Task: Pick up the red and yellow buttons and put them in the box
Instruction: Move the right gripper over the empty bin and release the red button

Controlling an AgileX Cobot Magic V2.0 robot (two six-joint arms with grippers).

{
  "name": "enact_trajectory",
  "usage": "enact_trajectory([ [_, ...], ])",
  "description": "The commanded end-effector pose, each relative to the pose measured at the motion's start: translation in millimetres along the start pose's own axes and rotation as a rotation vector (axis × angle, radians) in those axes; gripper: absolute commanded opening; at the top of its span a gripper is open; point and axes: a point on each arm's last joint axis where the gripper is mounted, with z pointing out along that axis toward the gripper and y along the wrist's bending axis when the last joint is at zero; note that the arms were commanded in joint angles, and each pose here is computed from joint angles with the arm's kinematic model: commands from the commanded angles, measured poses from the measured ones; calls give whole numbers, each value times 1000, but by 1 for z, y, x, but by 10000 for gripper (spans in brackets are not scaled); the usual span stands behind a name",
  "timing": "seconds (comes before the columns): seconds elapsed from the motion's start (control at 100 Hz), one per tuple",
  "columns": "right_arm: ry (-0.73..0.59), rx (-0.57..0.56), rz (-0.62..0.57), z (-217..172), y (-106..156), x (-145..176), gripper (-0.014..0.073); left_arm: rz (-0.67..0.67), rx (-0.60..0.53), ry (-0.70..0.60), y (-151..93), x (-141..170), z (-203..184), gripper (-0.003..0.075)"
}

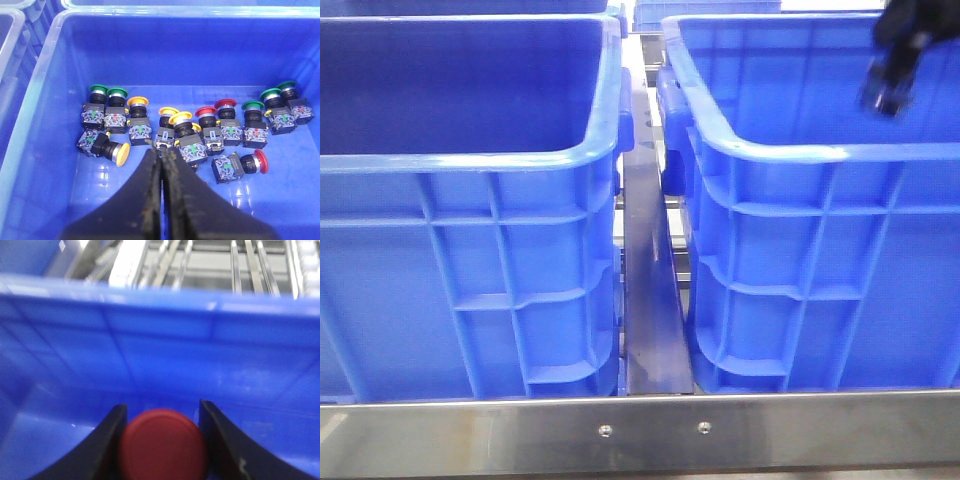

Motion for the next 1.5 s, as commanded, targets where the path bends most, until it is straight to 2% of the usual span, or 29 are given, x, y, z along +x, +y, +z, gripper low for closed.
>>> enact_trajectory([
  [0.0, -52, 30, -13, 3, 1, -16, 181, -2, 7, -98, -1, -13, -5, -19],
  [0.32, -2, 19, -15, 52, 2, -11, 181, -2, 7, -98, -1, -13, -5, -19],
  [0.75, 54, -2, -12, 77, 2, 3, 188, -2, 7, -96, -1, -13, -5, -19],
  [0.85, 54, -18, -12, 75, 4, 2, 265, -2, 7, -96, -1, -13, -5, -19],
  [0.98, 43, -39, -13, 70, 6, -3, 456, -2, 7, -96, -1, -13, -5, -19],
  [1.11, 19, -42, -14, 62, 7, -11, 563, -2, 7, -96, -1, -13, -5, -19],
  [1.34, -62, -37, -19, 36, 8, -34, 573, -2, 7, -96, -1, -13, -5, -19],
  [1.49, -138, -43, -20, 1, 11, -51, 573, -2, 7, -95, -1, -13, -4, -19],
])
